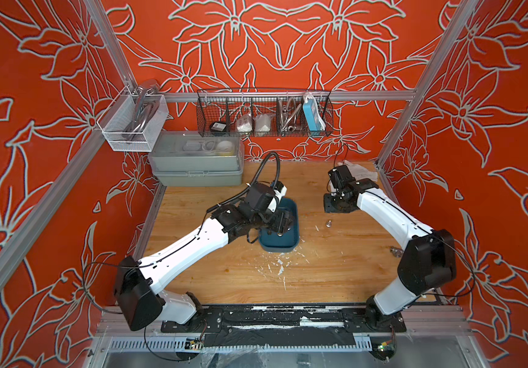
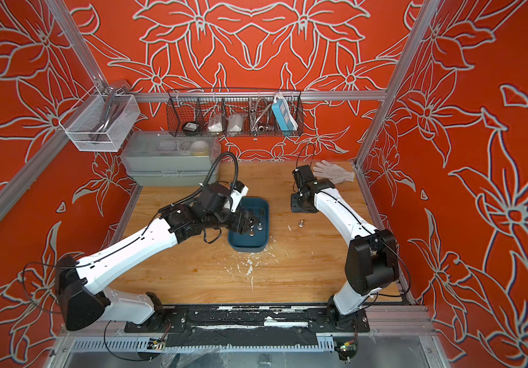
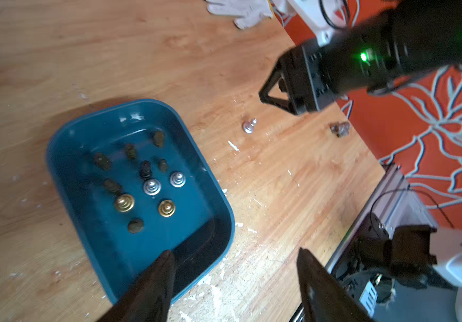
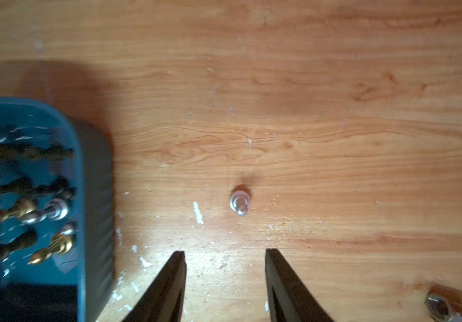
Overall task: Put the chess pieces into the storage box
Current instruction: Pick up the chess piece at the center of the board.
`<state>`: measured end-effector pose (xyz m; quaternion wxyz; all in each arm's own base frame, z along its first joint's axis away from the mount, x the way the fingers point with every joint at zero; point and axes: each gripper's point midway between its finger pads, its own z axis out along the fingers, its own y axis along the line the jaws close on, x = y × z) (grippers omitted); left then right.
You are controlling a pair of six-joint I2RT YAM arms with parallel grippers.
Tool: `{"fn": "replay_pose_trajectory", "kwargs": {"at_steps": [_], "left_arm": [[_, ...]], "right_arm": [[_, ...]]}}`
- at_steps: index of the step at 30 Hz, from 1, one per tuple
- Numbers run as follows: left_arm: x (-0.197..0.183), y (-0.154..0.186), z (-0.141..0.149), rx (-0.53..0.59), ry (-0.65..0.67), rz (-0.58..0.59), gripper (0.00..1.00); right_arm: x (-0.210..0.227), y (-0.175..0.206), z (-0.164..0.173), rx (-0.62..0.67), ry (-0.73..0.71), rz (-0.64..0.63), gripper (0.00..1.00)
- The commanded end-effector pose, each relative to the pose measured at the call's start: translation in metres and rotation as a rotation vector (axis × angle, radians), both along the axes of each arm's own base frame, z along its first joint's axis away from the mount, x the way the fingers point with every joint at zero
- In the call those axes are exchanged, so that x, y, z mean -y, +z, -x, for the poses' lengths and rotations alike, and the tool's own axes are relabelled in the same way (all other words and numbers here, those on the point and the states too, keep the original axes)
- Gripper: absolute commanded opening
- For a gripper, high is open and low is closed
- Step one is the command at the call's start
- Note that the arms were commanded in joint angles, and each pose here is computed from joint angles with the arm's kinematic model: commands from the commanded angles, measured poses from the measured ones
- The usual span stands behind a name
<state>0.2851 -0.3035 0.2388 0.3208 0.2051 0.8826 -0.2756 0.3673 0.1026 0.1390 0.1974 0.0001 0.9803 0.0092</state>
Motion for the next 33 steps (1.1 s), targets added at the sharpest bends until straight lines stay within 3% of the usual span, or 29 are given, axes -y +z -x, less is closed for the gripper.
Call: {"fn": "replay_pose_trajectory", "kwargs": {"at_steps": [1, 11, 18, 27, 33], "left_arm": [[0.025, 0.000, 0.008, 0.001, -0.098, 0.016, 0.74], [0.053, -0.012, 0.017, -0.009, -0.178, 0.036, 0.95], [0.056, -0.024, 0.015, -0.029, -0.169, 0.016, 0.94], [0.055, -0.031, 0.014, -0.041, -0.160, 0.001, 0.94], [0.053, -0.032, 0.013, -0.040, -0.151, -0.008, 0.94]], "right_arm": [[0.016, -0.024, -0.004, -0.052, -0.055, 0.012, 0.51], [0.015, -0.069, -0.017, -0.151, -0.070, 0.029, 0.51], [0.011, -0.087, -0.019, -0.178, -0.066, 0.020, 0.45], [0.009, -0.097, -0.020, -0.206, -0.066, 0.019, 0.29], [0.011, -0.099, -0.017, -0.210, -0.074, 0.025, 0.31]]}}
